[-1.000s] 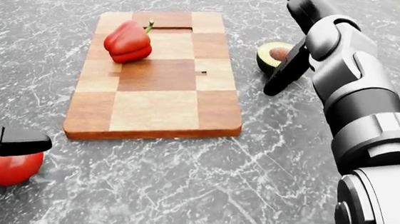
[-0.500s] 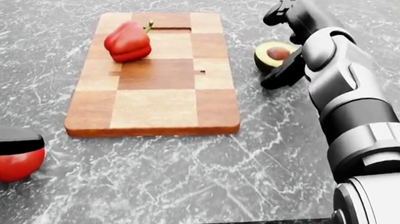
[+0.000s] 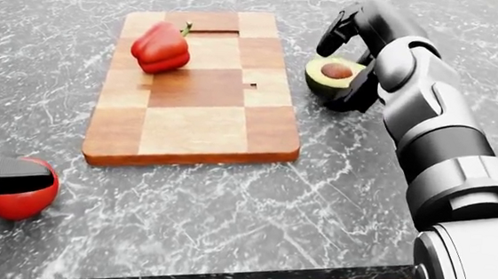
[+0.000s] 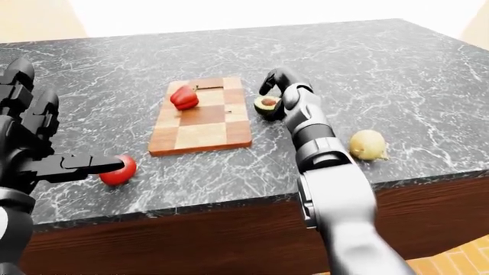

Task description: Place the avocado, onion, tomato and bell pepper on the cutting board.

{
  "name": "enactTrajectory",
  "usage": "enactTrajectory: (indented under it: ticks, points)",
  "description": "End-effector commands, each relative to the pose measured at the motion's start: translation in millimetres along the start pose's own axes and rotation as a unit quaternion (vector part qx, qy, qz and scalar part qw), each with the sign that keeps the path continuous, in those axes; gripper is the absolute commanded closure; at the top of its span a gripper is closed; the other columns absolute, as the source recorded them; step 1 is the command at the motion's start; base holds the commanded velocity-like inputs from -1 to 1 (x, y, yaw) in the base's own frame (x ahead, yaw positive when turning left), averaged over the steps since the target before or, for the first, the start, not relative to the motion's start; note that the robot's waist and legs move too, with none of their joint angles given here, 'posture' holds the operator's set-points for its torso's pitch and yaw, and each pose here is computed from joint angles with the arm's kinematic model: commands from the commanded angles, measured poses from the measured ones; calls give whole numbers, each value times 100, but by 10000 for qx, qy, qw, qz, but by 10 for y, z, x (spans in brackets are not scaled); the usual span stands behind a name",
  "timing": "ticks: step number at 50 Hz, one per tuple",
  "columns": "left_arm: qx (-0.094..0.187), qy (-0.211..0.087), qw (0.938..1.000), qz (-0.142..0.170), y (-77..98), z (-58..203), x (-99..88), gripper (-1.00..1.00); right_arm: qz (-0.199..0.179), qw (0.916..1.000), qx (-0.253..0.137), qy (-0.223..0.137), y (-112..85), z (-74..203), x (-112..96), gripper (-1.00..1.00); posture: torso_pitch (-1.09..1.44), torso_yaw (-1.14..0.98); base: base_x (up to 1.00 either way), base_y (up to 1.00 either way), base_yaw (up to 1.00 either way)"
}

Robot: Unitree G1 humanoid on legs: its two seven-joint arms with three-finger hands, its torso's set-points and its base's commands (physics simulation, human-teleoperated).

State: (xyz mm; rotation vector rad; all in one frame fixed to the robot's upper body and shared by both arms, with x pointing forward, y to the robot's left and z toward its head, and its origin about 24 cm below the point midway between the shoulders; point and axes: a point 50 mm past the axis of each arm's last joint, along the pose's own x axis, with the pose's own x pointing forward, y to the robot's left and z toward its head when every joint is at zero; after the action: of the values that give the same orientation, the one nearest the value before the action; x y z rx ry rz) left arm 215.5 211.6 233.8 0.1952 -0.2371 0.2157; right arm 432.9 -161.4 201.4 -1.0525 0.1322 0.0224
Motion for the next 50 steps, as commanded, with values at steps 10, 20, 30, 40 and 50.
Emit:
enactTrajectory:
  ticks: [10, 20, 30, 40, 50]
  points:
    - [76, -378, 9992, 68, 23, 116, 12, -100, -397, 9980, -88, -490, -346, 324, -33, 100, 0, 0, 0, 0, 0]
    - [74, -344, 9994, 77, -2, 77, -6, -100, -623, 9931, -134, -984, -528, 698, -99, 100, 0, 0, 0, 0, 0]
    - [64, -341, 9994, 73, 5, 81, -10, -100, -538, 9908, -52, -1238, -465, 889, -125, 100, 0, 0, 0, 0, 0]
    - [83, -338, 9994, 78, 24, 80, -39, -100, -380, 9877, 62, -1513, -310, 1098, -157, 100, 0, 0, 0, 0, 0]
    - [88, -328, 9994, 84, 21, 72, -3, -100, -330, 9867, 359, -1548, -112, 1199, -170, 100, 0, 0, 0, 0, 0]
